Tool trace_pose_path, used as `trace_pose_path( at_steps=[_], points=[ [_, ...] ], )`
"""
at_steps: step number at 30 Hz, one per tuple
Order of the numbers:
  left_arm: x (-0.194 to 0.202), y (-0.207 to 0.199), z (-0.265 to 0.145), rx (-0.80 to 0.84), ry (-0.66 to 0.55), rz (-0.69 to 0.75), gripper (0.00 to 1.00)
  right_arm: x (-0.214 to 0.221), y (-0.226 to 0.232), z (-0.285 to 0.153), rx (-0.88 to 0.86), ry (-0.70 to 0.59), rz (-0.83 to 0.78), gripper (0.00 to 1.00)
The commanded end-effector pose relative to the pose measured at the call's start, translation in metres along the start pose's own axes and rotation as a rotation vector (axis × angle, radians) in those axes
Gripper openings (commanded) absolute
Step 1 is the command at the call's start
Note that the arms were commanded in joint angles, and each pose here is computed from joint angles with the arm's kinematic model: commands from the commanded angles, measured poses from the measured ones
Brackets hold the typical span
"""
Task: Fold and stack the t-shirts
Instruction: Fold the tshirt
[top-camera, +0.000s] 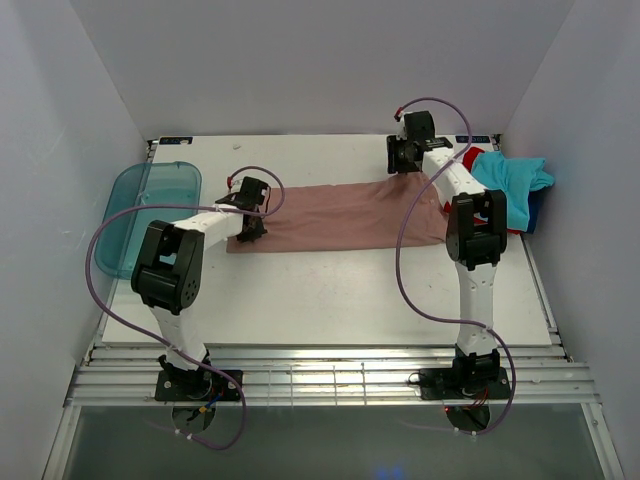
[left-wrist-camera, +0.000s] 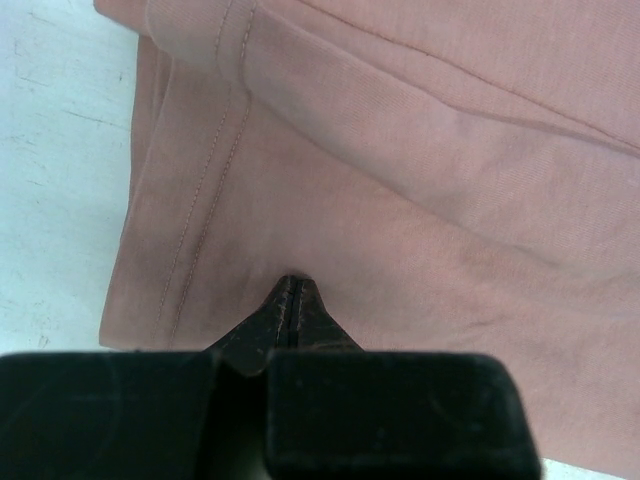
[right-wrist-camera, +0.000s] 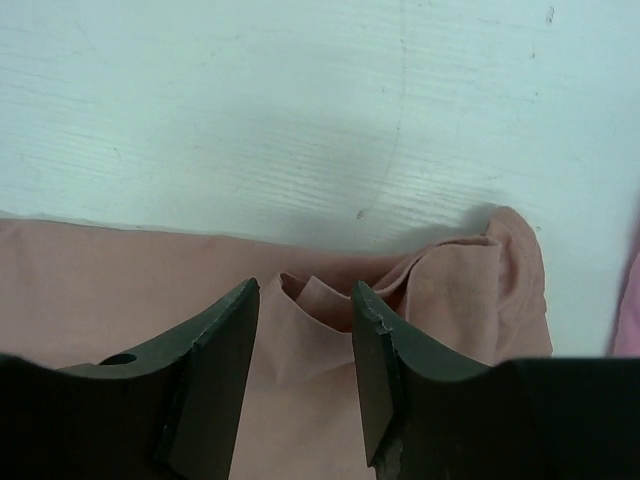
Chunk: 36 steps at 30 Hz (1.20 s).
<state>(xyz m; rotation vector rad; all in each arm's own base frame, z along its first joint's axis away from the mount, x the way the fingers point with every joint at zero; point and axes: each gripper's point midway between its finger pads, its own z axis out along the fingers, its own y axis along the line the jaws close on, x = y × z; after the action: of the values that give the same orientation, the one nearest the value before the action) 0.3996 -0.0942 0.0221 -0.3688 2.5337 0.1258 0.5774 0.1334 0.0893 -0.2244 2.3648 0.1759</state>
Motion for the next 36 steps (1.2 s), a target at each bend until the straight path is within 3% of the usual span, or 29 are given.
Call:
trace_pose_path(
  at_steps=[1,13,17,19,36],
  points=[
    [0.014,0.010,-0.005,-0.018,0.034,0.004,0.00,-0.030,0.010,0.003,-0.058,-0.093,-0.013,0.49],
    [0.010,0.012,-0.006,-0.031,0.022,0.015,0.00,0.033,0.016,0.033,-0.043,0.088,-0.093,0.48],
    [0.008,0.012,-0.007,-0.034,0.017,0.017,0.00,0.038,0.013,0.035,-0.008,0.099,-0.109,0.26],
    [0.008,0.013,-0.007,-0.035,0.020,0.016,0.00,0.033,0.015,0.033,-0.002,0.080,-0.118,0.19],
    [0.030,0.012,0.001,-0.021,0.084,0.007,0.00,-0.035,0.051,0.002,-0.016,-0.148,-0.126,0.20]
  ],
)
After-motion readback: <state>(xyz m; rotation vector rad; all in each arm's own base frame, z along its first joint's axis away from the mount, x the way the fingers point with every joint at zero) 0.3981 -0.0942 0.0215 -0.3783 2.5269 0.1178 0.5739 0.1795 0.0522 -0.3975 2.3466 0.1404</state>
